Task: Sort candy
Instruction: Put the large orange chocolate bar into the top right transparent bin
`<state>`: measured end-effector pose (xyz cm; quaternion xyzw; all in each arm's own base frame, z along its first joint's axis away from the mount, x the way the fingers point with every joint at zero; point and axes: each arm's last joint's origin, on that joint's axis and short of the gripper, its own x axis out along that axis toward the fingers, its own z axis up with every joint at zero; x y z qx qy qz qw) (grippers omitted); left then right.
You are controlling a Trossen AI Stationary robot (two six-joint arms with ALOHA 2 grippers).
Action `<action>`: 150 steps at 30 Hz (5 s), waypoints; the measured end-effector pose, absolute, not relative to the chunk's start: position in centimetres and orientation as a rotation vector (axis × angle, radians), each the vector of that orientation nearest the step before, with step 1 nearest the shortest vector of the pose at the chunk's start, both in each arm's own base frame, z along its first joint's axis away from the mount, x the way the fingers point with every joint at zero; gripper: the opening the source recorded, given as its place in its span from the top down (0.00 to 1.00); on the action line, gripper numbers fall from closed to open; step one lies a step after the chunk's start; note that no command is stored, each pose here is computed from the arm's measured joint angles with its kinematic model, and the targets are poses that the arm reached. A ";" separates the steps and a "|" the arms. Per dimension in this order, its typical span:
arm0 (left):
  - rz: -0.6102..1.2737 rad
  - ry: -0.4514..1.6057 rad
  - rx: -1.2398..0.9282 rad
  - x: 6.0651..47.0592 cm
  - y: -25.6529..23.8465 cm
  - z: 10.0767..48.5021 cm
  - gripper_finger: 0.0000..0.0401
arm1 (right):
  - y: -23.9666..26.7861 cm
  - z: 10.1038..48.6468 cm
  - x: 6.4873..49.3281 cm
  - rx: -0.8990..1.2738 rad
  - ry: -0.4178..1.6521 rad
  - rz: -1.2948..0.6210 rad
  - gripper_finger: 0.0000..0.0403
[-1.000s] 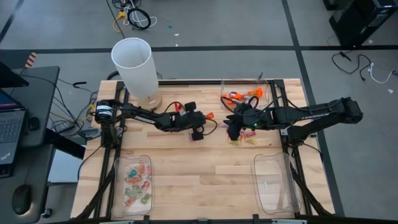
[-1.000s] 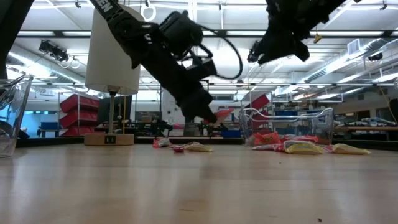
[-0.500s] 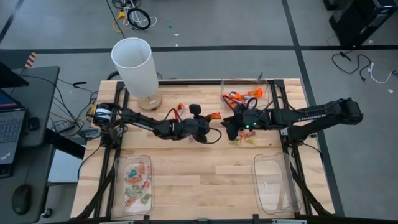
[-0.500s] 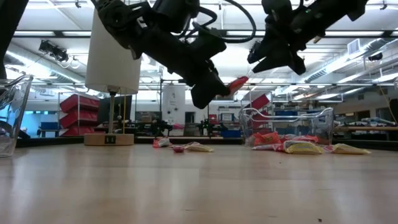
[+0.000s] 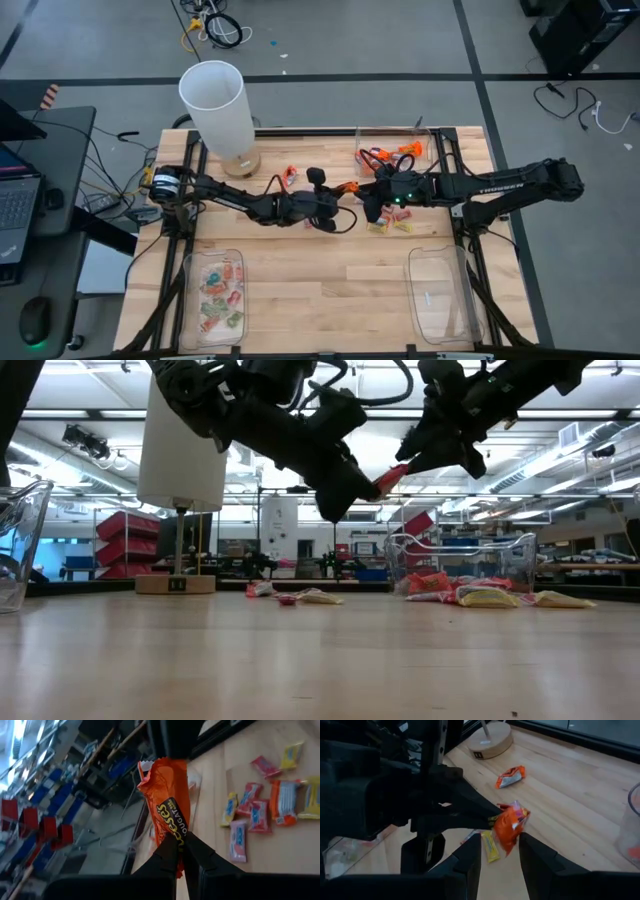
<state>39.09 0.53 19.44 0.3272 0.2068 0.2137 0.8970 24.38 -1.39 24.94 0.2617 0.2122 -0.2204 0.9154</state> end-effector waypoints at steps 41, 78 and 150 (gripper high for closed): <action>0.542 0.447 0.558 38.9 0.6 19.2 0.74 | -1.4 25.1 24.5 0.450 0.424 -0.461 1.00; 0.715 0.579 0.605 38.0 -0.5 18.2 0.62 | -13.9 25.0 15.1 0.667 0.577 -0.846 1.00; 0.527 0.828 0.335 29.6 -1.1 24.7 0.62 | -9.8 29.7 18.0 0.444 0.748 -0.624 0.74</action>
